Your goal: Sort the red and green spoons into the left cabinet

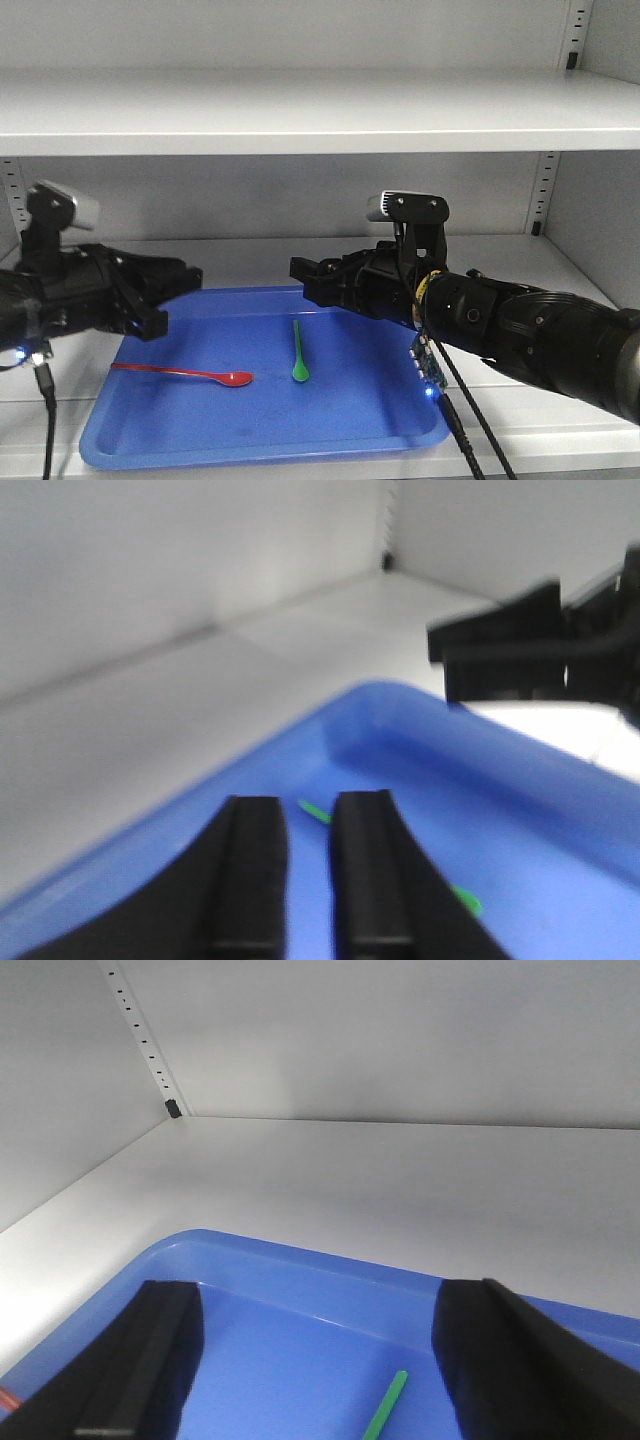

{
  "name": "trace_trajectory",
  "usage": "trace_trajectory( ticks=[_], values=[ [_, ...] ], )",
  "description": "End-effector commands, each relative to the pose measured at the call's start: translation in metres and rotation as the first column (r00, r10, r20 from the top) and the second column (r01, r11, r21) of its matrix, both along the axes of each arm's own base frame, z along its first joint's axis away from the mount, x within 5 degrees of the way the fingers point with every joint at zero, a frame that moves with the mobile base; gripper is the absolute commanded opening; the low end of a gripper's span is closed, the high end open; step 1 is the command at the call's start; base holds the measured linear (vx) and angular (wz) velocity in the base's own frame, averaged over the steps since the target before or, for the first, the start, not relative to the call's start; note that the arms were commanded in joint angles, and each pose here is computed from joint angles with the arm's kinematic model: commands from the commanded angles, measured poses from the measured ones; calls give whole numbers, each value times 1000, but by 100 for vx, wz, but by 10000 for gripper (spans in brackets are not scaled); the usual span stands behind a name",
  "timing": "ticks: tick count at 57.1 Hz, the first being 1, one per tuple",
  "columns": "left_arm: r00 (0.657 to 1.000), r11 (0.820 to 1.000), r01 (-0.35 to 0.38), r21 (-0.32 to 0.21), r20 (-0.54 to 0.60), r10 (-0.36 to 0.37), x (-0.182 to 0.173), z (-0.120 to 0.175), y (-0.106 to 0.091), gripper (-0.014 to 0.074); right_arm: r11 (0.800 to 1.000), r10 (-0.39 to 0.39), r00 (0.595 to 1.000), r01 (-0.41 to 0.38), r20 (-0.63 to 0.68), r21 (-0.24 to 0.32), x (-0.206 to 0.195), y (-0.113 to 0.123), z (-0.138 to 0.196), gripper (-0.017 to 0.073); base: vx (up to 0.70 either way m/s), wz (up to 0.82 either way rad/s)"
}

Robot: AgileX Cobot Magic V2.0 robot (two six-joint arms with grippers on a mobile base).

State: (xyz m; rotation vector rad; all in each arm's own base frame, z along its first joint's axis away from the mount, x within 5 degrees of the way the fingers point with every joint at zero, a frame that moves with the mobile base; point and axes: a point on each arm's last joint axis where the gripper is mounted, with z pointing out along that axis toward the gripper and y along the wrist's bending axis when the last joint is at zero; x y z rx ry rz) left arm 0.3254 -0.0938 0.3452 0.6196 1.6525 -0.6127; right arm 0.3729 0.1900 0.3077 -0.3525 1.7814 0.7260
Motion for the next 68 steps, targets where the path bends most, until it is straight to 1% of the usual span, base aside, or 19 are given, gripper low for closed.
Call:
trace_trajectory(
  ticks=[1,5,7,15,19,25,29,31,37,38,39,40,44,47,48,50,56,65,68],
  values=[
    [994,992,-53,-113,93,64,-23,42,5,132,998,25,995,-31,96,62,-8,-1,35,547,0,0],
    [987,989,-97,-110,115,110,-40,50,11,22,998,26,995,-32,96,62,-8,-1,35,547,0,0],
    [986,988,-104,-110,122,117,-48,51,13,-10,998,26,995,-32,96,62,-8,-1,35,547,0,0],
    [974,980,-160,-116,142,176,-70,56,20,-8,998,26,995,-32,96,62,-8,-1,35,547,0,0],
    [970,978,-170,-122,154,188,-79,59,22,-8,998,26,995,-32,96,62,-8,-1,35,547,0,0],
    [967,972,-203,-119,129,217,-85,52,25,-8,998,26,995,-32,96,62,-8,-1,35,547,0,0],
    [959,953,-265,-145,64,276,-92,46,30,-8,998,26,995,-32,96,62,-8,-1,35,547,0,0],
    [951,943,-300,-144,39,308,-97,43,33,-8,998,26,995,-32,96,62,-8,-1,35,547,0,0],
    [917,914,-395,-89,10,398,-115,35,42,-8,997,28,995,-35,97,64,-8,0,36,547,0,0],
    [908,906,-416,-83,12,418,-119,34,44,-8,997,28,995,-35,97,64,-8,0,36,547,0,0],
    [899,895,-436,-96,3,438,-123,33,46,-8,997,28,995,-35,97,64,-8,0,36,547,0,0],
    [893,891,-447,-82,17,449,-128,32,48,-8,997,28,995,-35,97,64,-8,0,36,547,0,0],
    [871,868,-488,-86,18,491,-145,26,55,-8,997,28,995,-35,97,64,-8,0,36,547,0,0],
    [847,846,-525,-96,34,530,-157,21,62,-8,997,28,995,-35,97,64,-8,0,36,547,0,0],
    [839,837,-537,-108,33,543,-162,19,64,-8,997,28,995,-35,97,64,-8,0,36,547,0,0],
    [827,827,-553,-102,59,560,-172,16,69,-8,997,28,995,-35,97,64,-8,0,36,547,0,0],
    [799,799,-592,-103,58,599,-197,-2,78,-8,997,28,995,-35,97,64,-8,0,36,547,0,1],
    [742,743,-660,-110,60,668,-224,-32,89,-8,997,28,995,-35,97,64,-8,0,36,547,0,0],
    [728,731,-675,-104,73,682,-230,-40,91,-8,997,28,995,-35,97,64,-8,0,36,547,0,0]
  ],
)
